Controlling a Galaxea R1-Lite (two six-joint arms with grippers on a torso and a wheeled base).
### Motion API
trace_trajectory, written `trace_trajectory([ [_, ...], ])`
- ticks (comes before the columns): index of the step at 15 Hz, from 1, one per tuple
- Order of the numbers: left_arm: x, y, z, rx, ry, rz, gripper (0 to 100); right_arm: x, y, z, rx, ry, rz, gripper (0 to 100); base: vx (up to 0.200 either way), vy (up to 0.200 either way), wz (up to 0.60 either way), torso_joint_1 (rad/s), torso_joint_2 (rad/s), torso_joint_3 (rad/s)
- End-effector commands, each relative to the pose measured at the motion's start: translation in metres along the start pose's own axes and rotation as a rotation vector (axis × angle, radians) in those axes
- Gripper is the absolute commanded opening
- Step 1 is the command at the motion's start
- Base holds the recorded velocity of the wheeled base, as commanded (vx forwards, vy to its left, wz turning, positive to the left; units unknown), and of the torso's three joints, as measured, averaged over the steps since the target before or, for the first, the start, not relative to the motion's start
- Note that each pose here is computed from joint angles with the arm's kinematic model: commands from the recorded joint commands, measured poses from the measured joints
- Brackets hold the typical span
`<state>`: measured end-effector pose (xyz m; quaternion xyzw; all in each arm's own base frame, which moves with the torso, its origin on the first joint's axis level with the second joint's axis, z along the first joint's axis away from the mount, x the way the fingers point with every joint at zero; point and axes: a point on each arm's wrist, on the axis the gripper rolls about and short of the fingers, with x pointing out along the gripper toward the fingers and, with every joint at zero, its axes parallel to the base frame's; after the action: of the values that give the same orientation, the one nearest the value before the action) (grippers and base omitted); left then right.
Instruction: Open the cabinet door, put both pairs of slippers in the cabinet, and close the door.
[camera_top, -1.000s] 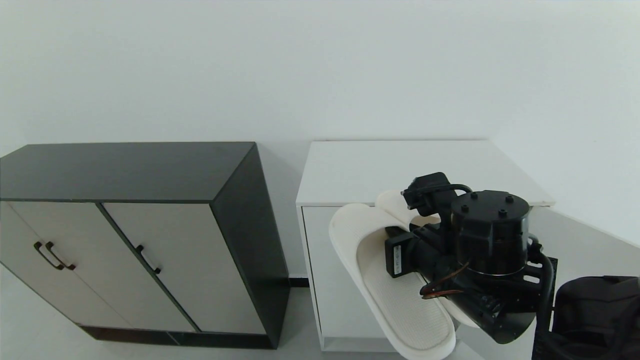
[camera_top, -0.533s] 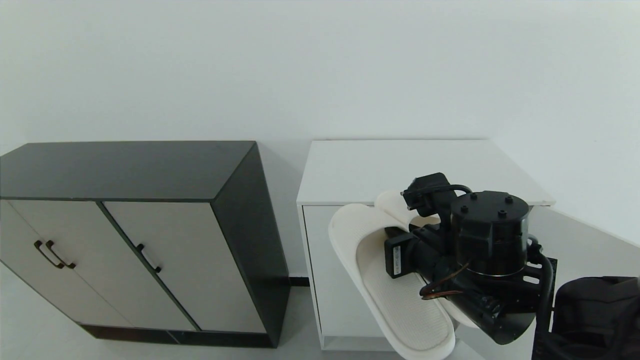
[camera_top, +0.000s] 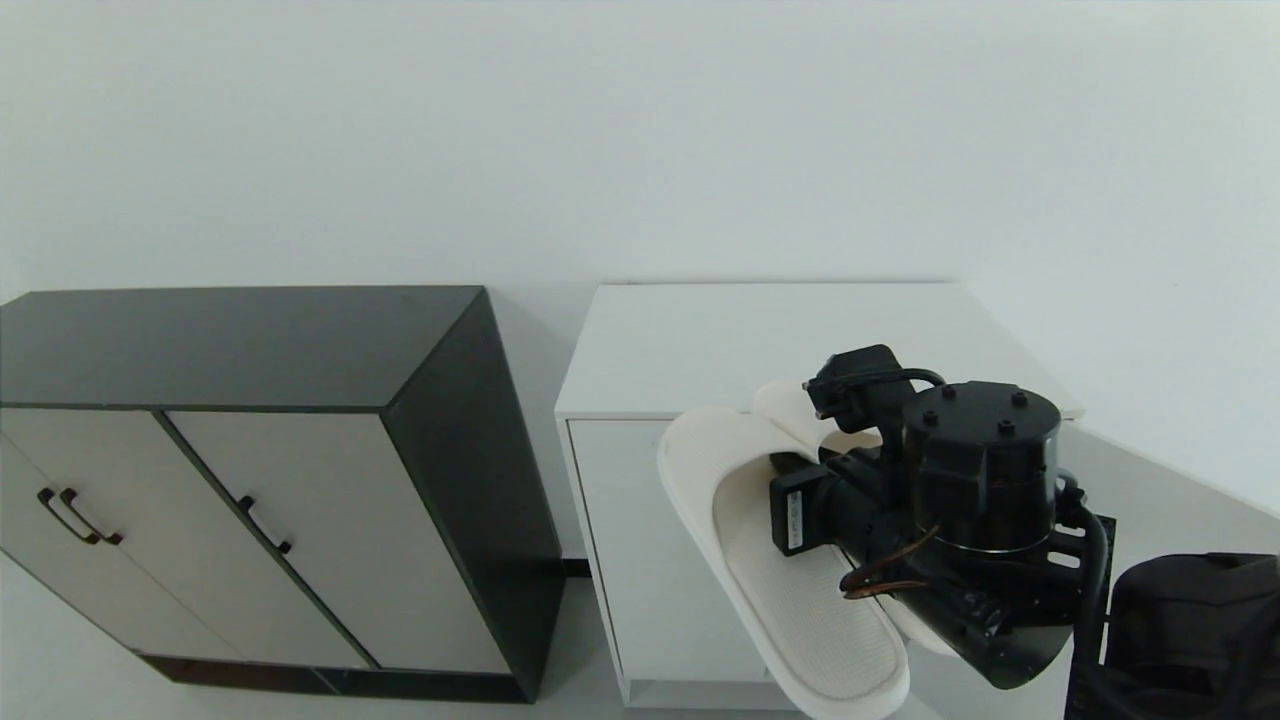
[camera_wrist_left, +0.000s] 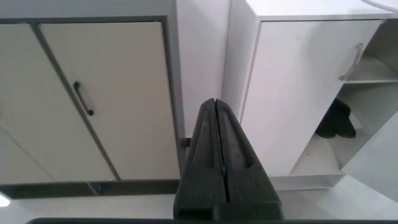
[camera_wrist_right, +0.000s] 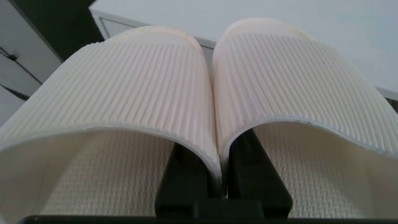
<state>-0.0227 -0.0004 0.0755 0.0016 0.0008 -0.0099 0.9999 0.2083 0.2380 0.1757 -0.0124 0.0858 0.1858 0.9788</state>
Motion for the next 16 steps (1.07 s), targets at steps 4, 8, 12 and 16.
trace_trajectory([
  [4,0.0000,0.0000,0.0000,0.000,0.000,0.000,0,0.0002,0.0001,-0.0017,-0.003,0.005,0.000,0,0.000,-0.200,0.00,0.005,0.00,-0.001],
  [8,0.0000,0.0000,0.0000,0.000,0.000,-0.002,0,-0.0001,0.0000,-0.0013,-0.002,0.004,0.000,0,0.000,-0.200,0.00,0.001,0.00,0.004],
  [12,0.0000,0.0000,0.0000,-0.003,0.000,-0.002,0,-0.0004,-0.0003,-0.0025,-0.006,0.008,0.000,0,0.000,-0.100,0.00,0.002,0.00,-0.001],
  [16,0.0000,0.0000,0.0000,-0.003,0.000,-0.002,0,-0.0009,-0.0013,-0.0037,-0.006,0.012,-0.004,0,0.000,0.000,0.00,0.000,0.00,0.000],
])
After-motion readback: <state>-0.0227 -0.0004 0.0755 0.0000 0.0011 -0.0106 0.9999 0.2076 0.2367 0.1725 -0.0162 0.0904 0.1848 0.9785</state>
